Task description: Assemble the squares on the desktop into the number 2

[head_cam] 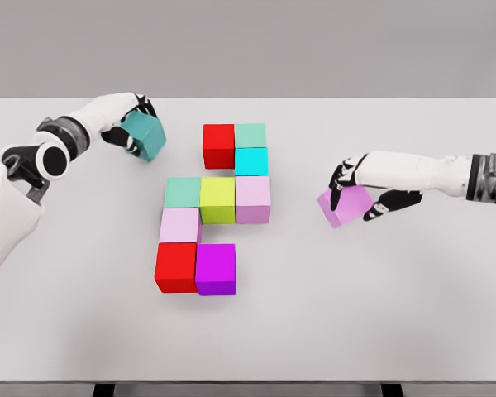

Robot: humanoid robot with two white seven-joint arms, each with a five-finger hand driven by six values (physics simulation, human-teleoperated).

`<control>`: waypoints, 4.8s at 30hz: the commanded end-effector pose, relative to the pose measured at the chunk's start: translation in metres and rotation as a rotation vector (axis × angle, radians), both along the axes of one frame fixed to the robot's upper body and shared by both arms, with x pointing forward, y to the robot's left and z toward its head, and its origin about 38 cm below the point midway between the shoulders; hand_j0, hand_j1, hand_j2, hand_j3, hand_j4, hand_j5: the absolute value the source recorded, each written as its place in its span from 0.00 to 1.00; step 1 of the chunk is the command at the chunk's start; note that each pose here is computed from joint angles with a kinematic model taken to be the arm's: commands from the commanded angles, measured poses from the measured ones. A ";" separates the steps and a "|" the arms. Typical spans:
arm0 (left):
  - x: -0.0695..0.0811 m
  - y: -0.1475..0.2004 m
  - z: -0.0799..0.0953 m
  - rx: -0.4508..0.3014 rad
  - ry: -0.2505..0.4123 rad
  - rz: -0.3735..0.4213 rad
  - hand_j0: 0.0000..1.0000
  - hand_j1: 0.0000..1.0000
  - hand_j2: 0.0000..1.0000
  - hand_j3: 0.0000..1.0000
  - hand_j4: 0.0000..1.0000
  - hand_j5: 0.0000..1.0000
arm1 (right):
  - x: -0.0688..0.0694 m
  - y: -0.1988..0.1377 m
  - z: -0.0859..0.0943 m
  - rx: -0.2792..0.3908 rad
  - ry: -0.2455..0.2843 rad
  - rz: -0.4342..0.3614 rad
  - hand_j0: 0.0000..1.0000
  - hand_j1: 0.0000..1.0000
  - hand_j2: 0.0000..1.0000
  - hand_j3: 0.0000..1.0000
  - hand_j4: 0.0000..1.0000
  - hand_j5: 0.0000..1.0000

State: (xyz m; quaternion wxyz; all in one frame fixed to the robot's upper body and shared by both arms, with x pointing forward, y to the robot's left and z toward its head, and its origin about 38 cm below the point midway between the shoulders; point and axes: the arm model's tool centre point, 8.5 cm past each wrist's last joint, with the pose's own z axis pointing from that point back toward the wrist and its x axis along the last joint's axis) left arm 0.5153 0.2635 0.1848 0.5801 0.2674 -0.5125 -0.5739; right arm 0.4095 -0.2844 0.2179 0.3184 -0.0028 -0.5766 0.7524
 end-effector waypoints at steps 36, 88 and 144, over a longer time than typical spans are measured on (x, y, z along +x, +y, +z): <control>0.015 -0.049 -0.013 -0.056 0.036 0.004 0.46 0.46 0.46 0.46 0.46 0.46 | -0.031 0.063 0.002 -0.115 0.039 0.293 0.51 0.51 0.51 0.51 0.51 0.51; 0.020 0.086 -0.002 0.047 -0.022 0.034 0.55 0.55 0.55 0.55 0.55 0.55 | 0.011 0.046 0.019 -0.252 -0.046 0.134 1.00 1.00 1.00 1.00 1.00 1.00; 0.043 0.010 -0.029 0.320 -0.026 -0.315 0.63 0.63 0.63 0.63 0.63 0.63 | 0.016 0.026 -0.018 -0.331 0.046 0.049 1.00 1.00 1.00 1.00 1.00 1.00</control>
